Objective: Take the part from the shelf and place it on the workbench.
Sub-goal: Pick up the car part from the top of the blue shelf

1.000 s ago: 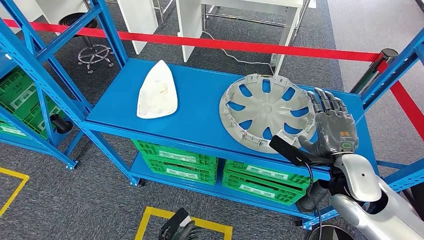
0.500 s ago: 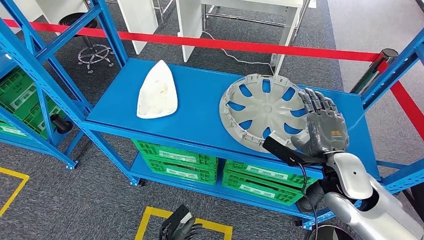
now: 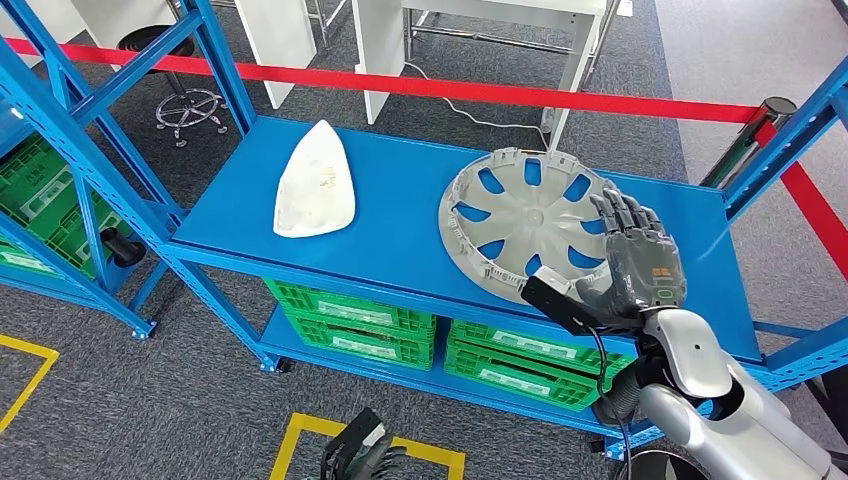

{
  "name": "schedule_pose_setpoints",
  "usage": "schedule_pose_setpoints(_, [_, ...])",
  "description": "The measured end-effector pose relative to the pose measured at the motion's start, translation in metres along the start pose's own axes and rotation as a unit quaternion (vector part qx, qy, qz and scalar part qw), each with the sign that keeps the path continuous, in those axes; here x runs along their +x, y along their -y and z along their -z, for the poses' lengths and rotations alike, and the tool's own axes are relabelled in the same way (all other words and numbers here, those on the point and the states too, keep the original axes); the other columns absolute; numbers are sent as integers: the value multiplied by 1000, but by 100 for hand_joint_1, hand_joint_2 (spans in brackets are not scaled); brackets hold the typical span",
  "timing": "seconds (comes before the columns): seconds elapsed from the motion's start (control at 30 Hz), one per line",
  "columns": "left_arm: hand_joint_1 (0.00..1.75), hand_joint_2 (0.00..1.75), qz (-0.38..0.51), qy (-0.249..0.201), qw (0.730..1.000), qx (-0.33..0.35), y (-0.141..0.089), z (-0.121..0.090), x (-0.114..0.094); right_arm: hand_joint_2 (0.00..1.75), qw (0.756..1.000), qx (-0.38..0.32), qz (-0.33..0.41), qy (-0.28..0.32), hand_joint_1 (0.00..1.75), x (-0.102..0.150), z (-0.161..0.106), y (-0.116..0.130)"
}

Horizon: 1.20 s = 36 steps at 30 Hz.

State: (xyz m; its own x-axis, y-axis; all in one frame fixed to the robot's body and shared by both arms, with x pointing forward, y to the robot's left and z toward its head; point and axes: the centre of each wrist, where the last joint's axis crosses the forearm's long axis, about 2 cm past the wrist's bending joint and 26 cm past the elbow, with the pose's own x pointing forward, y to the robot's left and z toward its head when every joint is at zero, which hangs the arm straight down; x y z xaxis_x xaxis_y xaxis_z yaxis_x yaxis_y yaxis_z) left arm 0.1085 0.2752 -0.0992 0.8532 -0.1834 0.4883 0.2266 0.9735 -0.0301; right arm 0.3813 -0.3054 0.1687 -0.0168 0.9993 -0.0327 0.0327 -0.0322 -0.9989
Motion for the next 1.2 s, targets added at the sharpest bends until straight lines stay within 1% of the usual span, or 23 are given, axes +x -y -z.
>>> schedule_pose_setpoints(0.43, [0,0,3,3,1000,-8,4,1,4,175,1000,19,-5,-6,0,-1,-1,-9])
schedule_pose_setpoints(0.57, [0,0,5,3,1000,-8,5,1,4,0,1000,21,-2,-7,0,0,-2,-12])
schedule_pose_setpoints(1.2, [0,0,0,-3,1000,-8,9,0,0,0,998,57,-8,-2,0,5,-4,-31])
